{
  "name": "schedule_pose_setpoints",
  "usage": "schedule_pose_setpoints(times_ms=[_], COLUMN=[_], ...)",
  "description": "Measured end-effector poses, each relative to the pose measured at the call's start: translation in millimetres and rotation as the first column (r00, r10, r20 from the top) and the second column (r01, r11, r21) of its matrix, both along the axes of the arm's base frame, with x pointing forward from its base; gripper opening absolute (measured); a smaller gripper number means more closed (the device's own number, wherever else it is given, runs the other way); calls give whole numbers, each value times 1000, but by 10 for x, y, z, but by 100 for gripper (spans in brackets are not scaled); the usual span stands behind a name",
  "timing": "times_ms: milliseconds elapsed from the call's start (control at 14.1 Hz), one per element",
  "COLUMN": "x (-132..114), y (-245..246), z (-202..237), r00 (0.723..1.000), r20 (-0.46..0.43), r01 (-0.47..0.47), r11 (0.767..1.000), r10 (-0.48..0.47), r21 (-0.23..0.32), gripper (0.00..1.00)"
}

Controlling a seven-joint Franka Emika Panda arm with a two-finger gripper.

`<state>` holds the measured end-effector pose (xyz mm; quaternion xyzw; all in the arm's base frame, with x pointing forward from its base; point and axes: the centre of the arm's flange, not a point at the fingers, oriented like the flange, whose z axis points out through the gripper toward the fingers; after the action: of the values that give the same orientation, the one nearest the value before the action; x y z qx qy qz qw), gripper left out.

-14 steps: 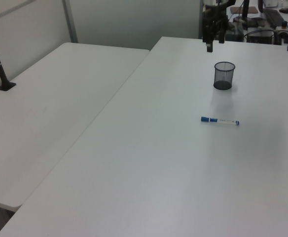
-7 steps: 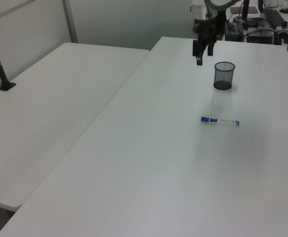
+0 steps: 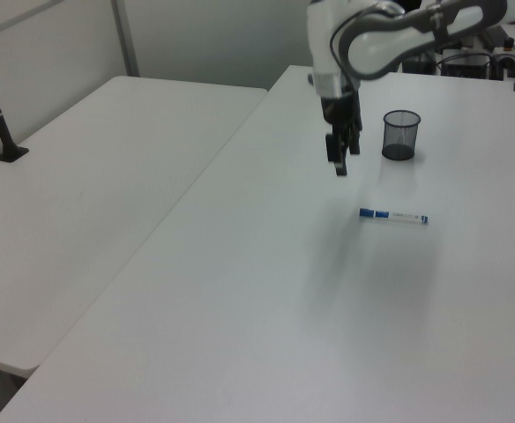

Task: Insert the marker
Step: 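Lower the gripper onto the marker and close it around the marker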

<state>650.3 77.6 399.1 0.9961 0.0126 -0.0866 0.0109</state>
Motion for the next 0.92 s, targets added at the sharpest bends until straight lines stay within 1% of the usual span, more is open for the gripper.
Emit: schedule_pose_setpoints(times_ms=[142,284,355,426,497,568,781,852,923], x=[-94,-169,-196,-220,-238,-253,-254,-255,-251], y=[188,276,290,292,287,283,283,283,283], z=[-161,-270,-327,-397,-473,-568,-694,-734,-771], r00=[996,989,985,981,978,974,970,969,968], r20=[-63,-111,-132,-152,-167,-184,-204,-210,-213], r01=[-66,-99,-111,-119,-127,-131,-133,-133,-133], r11=[998,995,994,993,992,991,991,991,991], r10=[66,98,110,118,126,130,132,132,132], r21=[1,2,4,5,7,8,8,8,7], gripper=[98,97,91,87,87,83,79,74,74])
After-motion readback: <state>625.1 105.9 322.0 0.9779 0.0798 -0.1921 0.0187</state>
